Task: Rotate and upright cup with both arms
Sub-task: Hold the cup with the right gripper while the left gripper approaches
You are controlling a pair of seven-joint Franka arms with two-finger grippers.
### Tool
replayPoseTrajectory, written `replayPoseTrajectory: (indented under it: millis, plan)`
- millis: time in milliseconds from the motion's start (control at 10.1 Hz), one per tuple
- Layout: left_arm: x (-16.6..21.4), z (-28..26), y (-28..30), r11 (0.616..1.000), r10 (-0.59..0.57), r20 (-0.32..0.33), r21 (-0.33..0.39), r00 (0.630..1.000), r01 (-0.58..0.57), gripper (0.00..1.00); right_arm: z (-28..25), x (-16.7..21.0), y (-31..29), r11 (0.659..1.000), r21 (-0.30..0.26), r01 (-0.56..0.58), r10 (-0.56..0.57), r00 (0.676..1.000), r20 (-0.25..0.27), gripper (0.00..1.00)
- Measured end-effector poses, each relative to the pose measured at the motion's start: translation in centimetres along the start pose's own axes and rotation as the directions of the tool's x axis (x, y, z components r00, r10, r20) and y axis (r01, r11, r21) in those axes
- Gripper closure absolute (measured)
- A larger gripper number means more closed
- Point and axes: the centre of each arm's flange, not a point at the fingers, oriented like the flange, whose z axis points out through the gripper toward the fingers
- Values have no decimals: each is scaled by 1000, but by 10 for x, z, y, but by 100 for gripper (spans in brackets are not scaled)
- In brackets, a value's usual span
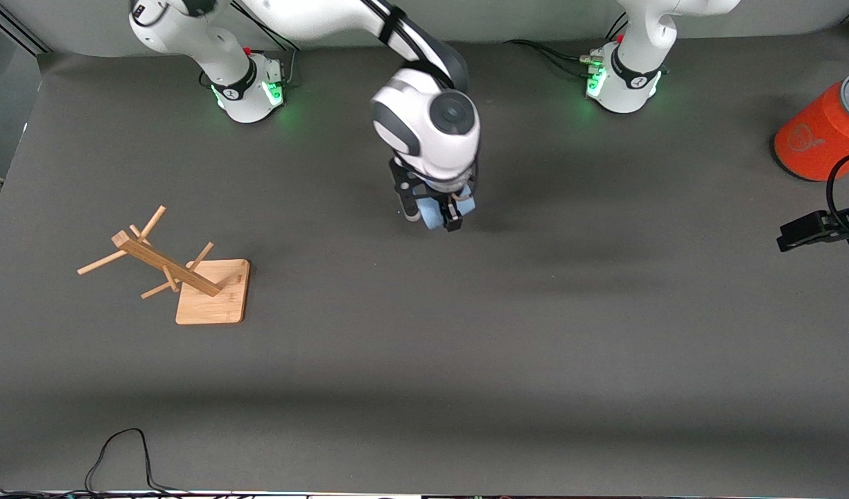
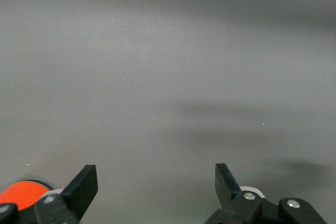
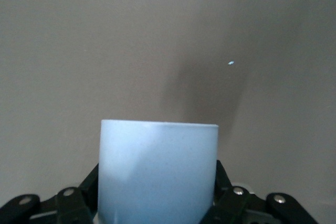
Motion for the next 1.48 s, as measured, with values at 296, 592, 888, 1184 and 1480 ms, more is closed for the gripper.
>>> replayPoseTrajectory:
  millis: [296, 592, 888, 1184, 1480]
  plan:
    - [9, 20, 16, 1000, -9, 34, 2, 999, 9, 0, 61, -18, -17, 992, -14, -125, 125, 992, -36, 18]
    - [11, 41, 81, 1000, 6, 65, 11, 998, -7, 0, 88, -26, -29, 977, -5, -211, 211, 977, -42, 18]
    - [10, 63, 133, 999, 39, 100, 6, 994, -40, 0, 102, -29, -30, 976, -9, -220, 219, 974, -51, 18]
    - [11, 76, 150, 998, 55, 129, -49, 990, -49, 0, 106, -29, -30, 975, -11, -221, 221, 974, -54, 5]
    - [9, 81, 163, 996, 73, 138, -55, 988, -66, 0, 109, -29, -32, 975, -7, -223, 222, 974, -54, 0]
